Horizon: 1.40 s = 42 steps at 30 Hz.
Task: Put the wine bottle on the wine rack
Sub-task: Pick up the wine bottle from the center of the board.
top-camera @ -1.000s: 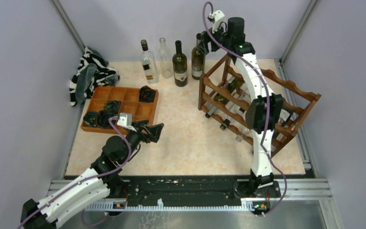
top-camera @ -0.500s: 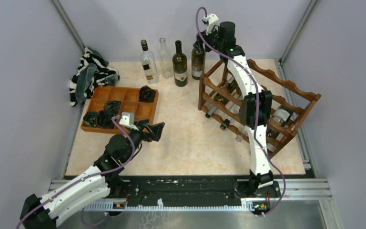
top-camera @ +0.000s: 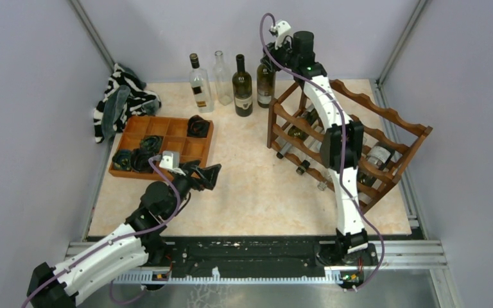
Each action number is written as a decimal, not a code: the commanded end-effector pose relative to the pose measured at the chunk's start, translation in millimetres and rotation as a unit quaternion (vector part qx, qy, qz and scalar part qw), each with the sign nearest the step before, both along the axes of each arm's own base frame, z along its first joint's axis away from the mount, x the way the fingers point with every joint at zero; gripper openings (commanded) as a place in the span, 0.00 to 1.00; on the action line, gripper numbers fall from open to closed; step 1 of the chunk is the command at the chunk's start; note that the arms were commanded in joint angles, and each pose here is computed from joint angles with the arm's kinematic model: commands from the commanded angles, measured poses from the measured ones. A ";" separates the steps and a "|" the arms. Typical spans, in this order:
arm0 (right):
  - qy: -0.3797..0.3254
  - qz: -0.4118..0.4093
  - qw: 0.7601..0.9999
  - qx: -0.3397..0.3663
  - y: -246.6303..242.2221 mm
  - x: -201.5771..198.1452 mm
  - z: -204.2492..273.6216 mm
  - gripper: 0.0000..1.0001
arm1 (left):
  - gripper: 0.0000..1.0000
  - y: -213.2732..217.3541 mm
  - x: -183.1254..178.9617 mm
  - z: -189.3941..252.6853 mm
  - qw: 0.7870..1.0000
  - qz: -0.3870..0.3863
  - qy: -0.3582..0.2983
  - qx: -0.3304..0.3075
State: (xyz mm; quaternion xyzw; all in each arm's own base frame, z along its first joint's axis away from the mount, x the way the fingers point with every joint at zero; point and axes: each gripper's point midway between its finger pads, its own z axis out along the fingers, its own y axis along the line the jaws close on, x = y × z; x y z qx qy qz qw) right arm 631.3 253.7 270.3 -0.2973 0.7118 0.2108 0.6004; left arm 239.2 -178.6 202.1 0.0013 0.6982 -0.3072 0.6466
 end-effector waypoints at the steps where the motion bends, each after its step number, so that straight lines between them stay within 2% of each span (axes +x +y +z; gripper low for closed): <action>1: -0.098 0.019 0.995 0.016 5.6 -8.9 80.0 0.02 | 0.98 0.1 -0.9 6.8 1.000 -0.003 -0.006 -0.007; 14: -0.117 0.059 0.991 0.021 4.9 -53.8 134.0 0.00 | 0.99 -18.3 -13.5 6.5 0.998 -0.062 -0.002 -0.031; 26: -0.103 0.073 0.992 0.026 1.7 -82.7 146.5 0.00 | 0.98 -21.2 -21.1 8.5 0.996 -0.080 0.003 -0.046; 37: -0.084 0.122 0.988 0.041 7.7 -120.9 156.5 0.00 | 0.98 -22.8 -27.5 14.6 0.993 -0.095 0.000 -0.066; 42: -0.073 0.174 0.981 0.051 18.8 -151.0 159.4 0.00 | 0.98 -24.4 -30.8 18.7 0.992 -0.104 -0.002 -0.074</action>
